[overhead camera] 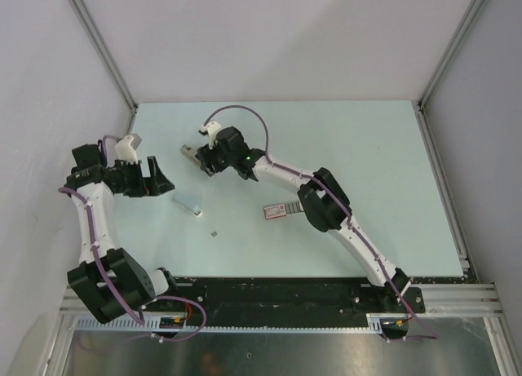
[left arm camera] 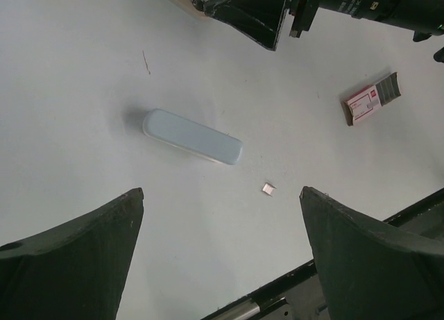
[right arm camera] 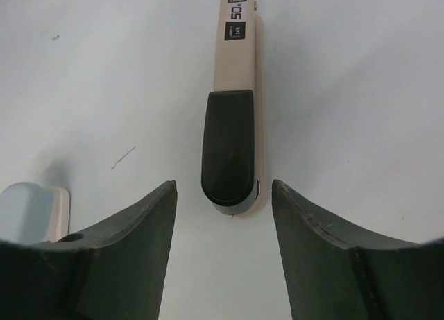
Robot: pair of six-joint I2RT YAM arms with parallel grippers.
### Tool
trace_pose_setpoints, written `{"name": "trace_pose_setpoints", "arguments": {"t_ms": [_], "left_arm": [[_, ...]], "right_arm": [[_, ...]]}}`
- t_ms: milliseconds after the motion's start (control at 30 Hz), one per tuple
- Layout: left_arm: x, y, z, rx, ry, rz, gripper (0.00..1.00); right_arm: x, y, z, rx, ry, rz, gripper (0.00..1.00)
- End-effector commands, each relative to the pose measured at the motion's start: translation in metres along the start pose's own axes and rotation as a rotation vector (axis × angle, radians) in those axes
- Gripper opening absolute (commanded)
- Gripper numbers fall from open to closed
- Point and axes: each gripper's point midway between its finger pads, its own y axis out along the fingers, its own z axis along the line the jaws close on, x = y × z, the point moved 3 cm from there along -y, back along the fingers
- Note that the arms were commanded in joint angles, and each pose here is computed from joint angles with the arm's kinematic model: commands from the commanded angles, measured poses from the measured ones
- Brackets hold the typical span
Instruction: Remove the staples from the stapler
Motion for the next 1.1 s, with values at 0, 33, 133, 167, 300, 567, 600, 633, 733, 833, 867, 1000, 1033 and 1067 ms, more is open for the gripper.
{"name": "trace_pose_setpoints", "arguments": {"t_ms": [0, 33, 133, 167, 300, 567, 600, 633, 733, 833, 867, 1000, 1033, 1067], "left_arm": [[0.013, -0.003, -0.001, -0.010, 0.044, -0.047, 0.99], [0.013, -0.003, 0.000, -0.008, 0.044, -0.046, 1.00], [0.013, -0.004, 0.000, -0.003, 0.050, -0.050, 0.99], [0.013, -0.004, -0.001, -0.002, 0.052, -0.051, 0.99], [0.011, -0.005, 0.000, 0.009, 0.058, -0.050, 0.99], [0.006, -0.008, -0.002, 0.026, 0.072, -0.053, 0.99], [0.005, -0.008, -0.002, 0.027, 0.073, -0.052, 0.99], [0.003, -0.008, -0.002, 0.029, 0.074, -0.051, 0.99], [0.000, -0.008, -0.002, 0.036, 0.073, -0.048, 0.99], [-0.001, -0.010, -0.004, 0.040, 0.079, -0.053, 0.99], [-0.001, -0.011, -0.006, 0.041, 0.083, -0.057, 1.00], [-0.003, -0.014, -0.010, 0.049, 0.097, -0.072, 1.00], [-0.004, -0.015, -0.011, 0.049, 0.102, -0.073, 1.00], [-0.005, -0.016, -0.012, 0.051, 0.107, -0.075, 0.99]], "right_arm": [[0.026, 0.007, 0.007, -0.006, -0.033, -0.093, 0.59], [0.027, 0.008, 0.007, -0.007, -0.033, -0.095, 0.57], [0.025, 0.011, 0.007, -0.013, -0.030, -0.092, 0.51], [0.025, 0.011, 0.007, -0.016, -0.030, -0.094, 0.47], [0.027, 0.011, 0.009, -0.027, -0.034, -0.106, 0.30], [0.029, -0.006, 0.003, -0.100, -0.026, -0.085, 0.01], [0.027, -0.013, 0.000, -0.125, -0.026, -0.078, 0.00], [0.023, -0.020, -0.003, -0.149, -0.027, -0.067, 0.00], [0.019, -0.049, -0.006, -0.204, -0.025, -0.057, 0.00], [0.004, -0.079, -0.007, -0.245, -0.012, -0.021, 0.00], [-0.003, -0.088, -0.007, -0.257, -0.006, -0.005, 0.00], [-0.035, -0.121, -0.002, -0.299, 0.005, 0.067, 0.00], [-0.039, -0.127, 0.002, -0.305, 0.010, 0.079, 0.00], [-0.045, -0.132, 0.005, -0.311, 0.010, 0.100, 0.00]]}}
